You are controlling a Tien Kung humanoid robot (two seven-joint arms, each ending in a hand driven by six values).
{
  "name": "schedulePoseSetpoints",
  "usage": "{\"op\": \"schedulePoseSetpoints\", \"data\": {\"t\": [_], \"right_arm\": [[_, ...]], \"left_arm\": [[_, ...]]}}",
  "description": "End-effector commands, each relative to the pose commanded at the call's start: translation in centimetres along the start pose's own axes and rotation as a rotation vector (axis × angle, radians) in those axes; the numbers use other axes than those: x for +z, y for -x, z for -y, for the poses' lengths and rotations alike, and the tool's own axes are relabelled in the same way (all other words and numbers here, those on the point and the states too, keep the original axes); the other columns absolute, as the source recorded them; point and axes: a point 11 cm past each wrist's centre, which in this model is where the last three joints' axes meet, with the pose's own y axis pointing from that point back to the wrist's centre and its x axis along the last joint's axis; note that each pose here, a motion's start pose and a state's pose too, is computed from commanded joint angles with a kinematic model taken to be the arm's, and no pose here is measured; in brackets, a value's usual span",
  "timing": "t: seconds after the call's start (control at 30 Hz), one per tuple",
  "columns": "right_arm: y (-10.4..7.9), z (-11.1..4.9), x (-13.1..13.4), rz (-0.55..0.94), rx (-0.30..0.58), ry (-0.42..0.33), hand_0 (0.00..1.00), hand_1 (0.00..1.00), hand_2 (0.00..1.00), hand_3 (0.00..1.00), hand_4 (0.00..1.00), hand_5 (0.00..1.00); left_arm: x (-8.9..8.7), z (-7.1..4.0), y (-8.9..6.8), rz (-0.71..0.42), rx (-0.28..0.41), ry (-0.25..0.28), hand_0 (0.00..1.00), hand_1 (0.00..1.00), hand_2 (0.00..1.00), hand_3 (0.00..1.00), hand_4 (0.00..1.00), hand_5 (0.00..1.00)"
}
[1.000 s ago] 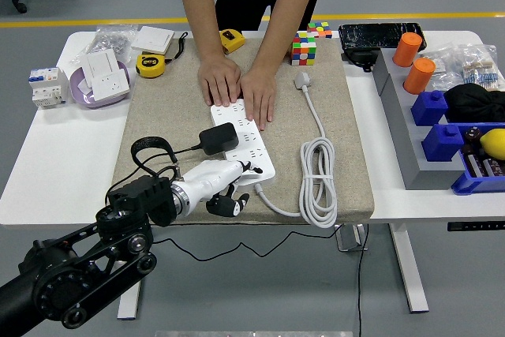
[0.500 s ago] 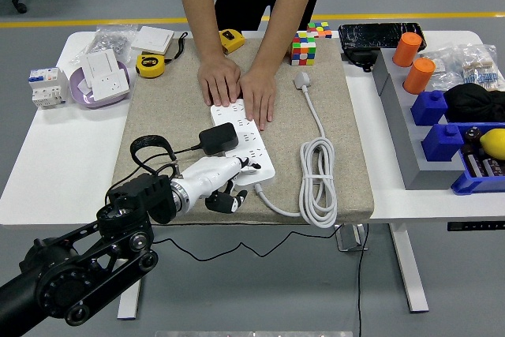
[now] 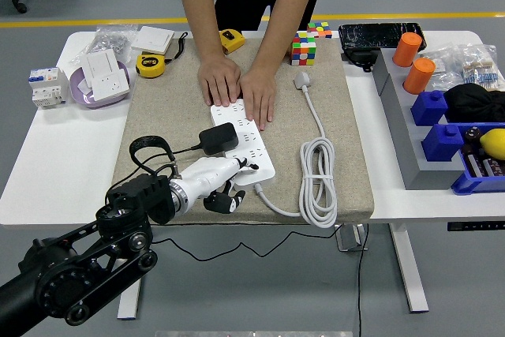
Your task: Pick up the plug,place it near the board,insert it into the board,press the button
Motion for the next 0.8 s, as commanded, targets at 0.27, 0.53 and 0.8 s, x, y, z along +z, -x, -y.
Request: {"op": "schedulePoseSetpoints", "data": {"t": [0.27, 0.53, 0.8], "right_arm": [[0.16, 0.01, -0.05, 0.002, -0.003, -0.002, 0.965, 0.905, 0.855, 0.864, 0.998, 0.967], [0.07, 0.02, -0.13, 0.002, -0.001, -0.003, 0.965, 0.904, 0.854, 0.864, 0.998, 0.968], [0.20, 0.04, -0.28, 0.004, -0.003, -0.005, 0.965, 0.904, 0.854, 0.862, 0.998, 0.968]], "left_arm": [[0.11, 0.03, -0.34, -0.002, 0.009, 0.004, 0.160, 0.035, 0.159, 0.855, 0.478, 0.002], [0.12, 0.02, -0.40, -0.002, 0.009, 0.005, 0.160, 0.036, 0.159, 0.847, 0.472, 0.002], [0.17, 0.03, -0.65, 0.000, 0.014, 0.006, 0.160, 0.035, 0.159, 0.847, 0.476, 0.002]]}}
